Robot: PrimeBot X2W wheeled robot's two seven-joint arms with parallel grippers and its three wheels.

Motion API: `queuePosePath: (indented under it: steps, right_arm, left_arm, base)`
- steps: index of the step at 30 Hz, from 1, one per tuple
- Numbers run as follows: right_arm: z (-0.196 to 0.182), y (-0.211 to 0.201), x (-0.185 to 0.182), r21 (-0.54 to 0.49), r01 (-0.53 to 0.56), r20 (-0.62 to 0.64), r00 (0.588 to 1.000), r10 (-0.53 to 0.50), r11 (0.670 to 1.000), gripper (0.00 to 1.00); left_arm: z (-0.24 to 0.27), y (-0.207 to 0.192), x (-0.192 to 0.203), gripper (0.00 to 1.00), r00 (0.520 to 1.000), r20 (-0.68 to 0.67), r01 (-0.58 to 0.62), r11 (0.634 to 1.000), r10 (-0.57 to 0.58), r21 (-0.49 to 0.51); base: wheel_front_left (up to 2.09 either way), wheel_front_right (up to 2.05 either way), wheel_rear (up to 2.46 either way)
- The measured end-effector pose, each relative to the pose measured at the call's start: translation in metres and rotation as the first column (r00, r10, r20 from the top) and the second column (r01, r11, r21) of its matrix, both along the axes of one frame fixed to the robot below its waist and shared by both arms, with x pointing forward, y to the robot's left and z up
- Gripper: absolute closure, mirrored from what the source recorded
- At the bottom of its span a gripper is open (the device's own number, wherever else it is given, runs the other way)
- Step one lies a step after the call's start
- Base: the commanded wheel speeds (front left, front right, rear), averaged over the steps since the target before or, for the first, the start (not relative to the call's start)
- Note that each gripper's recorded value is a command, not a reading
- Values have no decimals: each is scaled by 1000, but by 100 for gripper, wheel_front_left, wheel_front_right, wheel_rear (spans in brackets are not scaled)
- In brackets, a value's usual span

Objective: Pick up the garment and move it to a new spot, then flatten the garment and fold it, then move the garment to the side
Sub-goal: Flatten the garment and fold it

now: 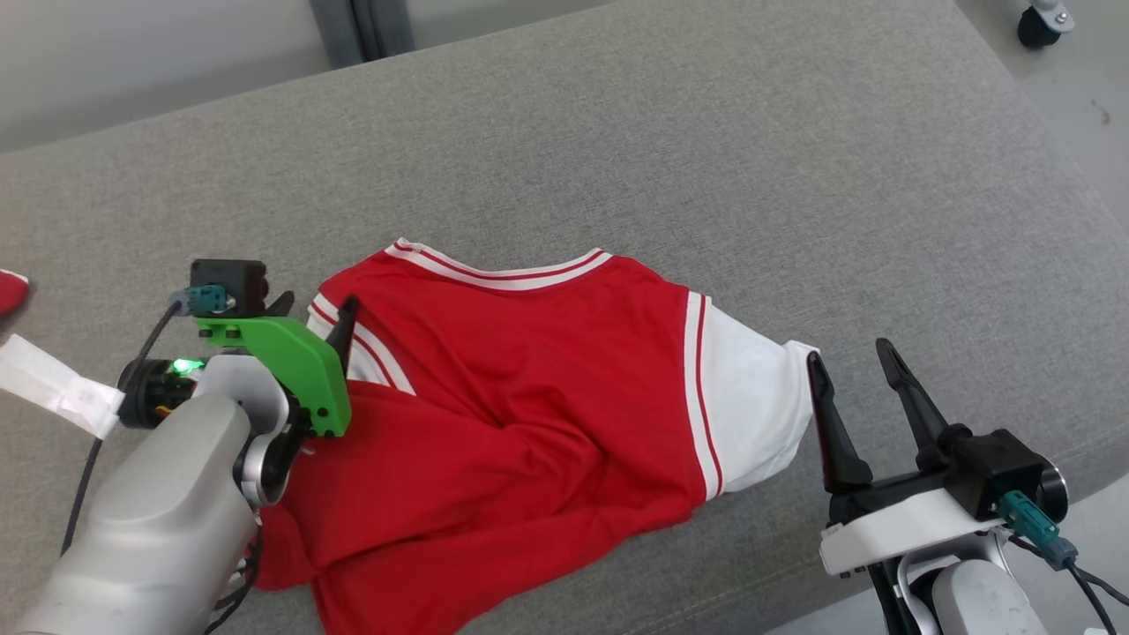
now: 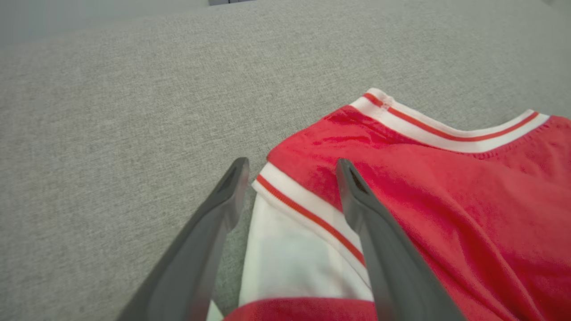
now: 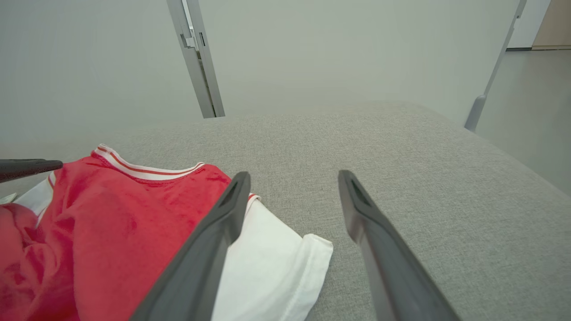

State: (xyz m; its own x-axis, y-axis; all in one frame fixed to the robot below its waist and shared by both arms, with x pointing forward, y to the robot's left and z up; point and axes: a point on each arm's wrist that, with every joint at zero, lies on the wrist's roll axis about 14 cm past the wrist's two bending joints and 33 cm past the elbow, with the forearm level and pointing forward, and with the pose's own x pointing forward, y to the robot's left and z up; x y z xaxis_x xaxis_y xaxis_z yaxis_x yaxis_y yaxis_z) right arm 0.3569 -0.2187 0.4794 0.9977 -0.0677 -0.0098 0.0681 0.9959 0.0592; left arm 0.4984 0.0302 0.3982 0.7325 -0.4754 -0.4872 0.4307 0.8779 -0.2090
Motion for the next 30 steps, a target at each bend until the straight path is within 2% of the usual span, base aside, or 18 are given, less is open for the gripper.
queuePosePath:
  steps: [4,10,11,12,13,17,23,27,30]
  right_arm:
    - [-5,-2,-2,-2,10,-18,1000,-10,1000,0]
    - [-15,-5,-4,-2,20,-52,998,-20,1000,0]
    - [-16,-6,-4,0,22,-55,998,-22,1000,0]
    - [-17,-6,-4,-1,24,-58,998,-24,1000,0]
    - [-17,-6,-4,-1,25,-60,998,-25,1000,0]
    - [-19,-8,-5,0,30,-66,997,-30,1000,0]
    - [-18,-7,2,1,26,-61,998,-26,1000,0]
    - [-18,-9,7,5,29,-59,998,-29,1000,0]
    - [-19,-10,9,7,35,-64,997,-35,999,0]
  left_arm:
    - [-23,3,-2,0,995,-90,35,999,-32,29]
    - [-30,3,9,0,994,-83,73,997,-70,28]
    - [-30,1,10,13,994,-79,80,997,-78,22]
    - [-33,-1,10,96,993,-84,91,996,-89,22]
    - [-32,-3,10,100,992,-76,99,995,-97,18]
    - [-25,-8,20,100,995,-2,101,995,-101,12]
    - [20,-7,70,100,968,247,39,999,-42,15]
    - [56,-21,101,100,918,391,53,998,-64,40]
    - [97,-34,124,100,849,523,62,998,-69,30]
  base:
    - [0,0,0]
    - [0,0,0]
    - [0,0,0]
    - [0,0,0]
    - [0,0,0]
    - [0,0,0]
    - [0,0,0]
    - [0,0,0]
    - [0,0,0]
